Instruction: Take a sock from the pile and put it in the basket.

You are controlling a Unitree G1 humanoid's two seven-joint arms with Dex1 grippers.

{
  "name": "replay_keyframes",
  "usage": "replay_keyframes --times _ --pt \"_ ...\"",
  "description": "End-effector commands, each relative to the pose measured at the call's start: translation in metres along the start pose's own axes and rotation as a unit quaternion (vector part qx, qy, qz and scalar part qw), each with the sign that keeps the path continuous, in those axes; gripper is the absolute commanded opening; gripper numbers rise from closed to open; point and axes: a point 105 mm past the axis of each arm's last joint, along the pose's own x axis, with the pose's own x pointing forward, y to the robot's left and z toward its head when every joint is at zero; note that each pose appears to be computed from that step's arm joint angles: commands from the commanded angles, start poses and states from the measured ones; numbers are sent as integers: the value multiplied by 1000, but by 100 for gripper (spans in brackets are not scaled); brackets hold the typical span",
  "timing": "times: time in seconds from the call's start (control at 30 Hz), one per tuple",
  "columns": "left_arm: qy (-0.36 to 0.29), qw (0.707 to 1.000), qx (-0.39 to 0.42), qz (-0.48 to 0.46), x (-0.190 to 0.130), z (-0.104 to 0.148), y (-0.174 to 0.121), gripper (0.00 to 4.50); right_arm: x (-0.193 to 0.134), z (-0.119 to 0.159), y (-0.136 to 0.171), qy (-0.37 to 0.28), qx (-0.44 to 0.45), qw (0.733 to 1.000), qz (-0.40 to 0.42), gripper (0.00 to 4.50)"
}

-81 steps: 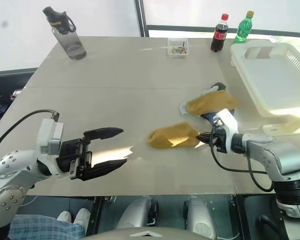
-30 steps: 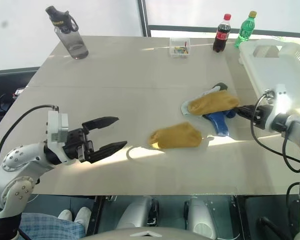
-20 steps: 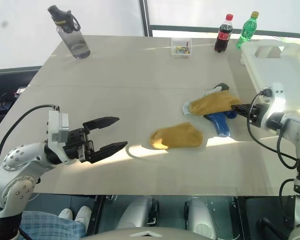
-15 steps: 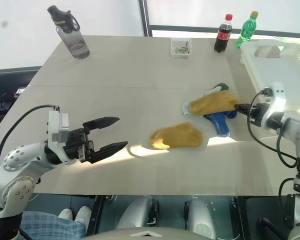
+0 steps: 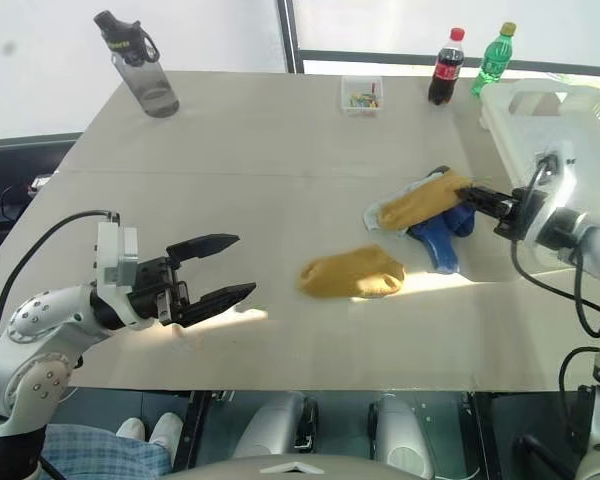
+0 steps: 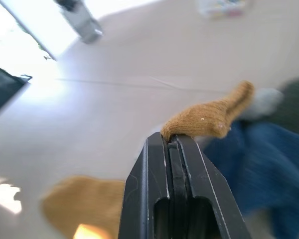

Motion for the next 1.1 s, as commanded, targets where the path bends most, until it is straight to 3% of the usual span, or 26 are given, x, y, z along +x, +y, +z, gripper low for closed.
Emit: replay_keyframes --times 0.03,0.37,0.8,0.93,1.1 --pt "-9 1000 19 -10 2 7 -2 450 -10 24 20 -37 -6 998 42 4" --pt "-9 1000 18 -15 3 8 -3 450 38 11 71 -2 -21 991 130 4" --pt "-12 1000 15 -7 3 7 -9 450 84 10 143 -19 -23 973 229 4" --pt "-13 1000 13 -4 3 6 -10 450 99 3 130 -17 -7 984 177 4" --pt "-15 1000 11 1 4 5 -10 450 102 -58 70 66 -9 997 50 4"
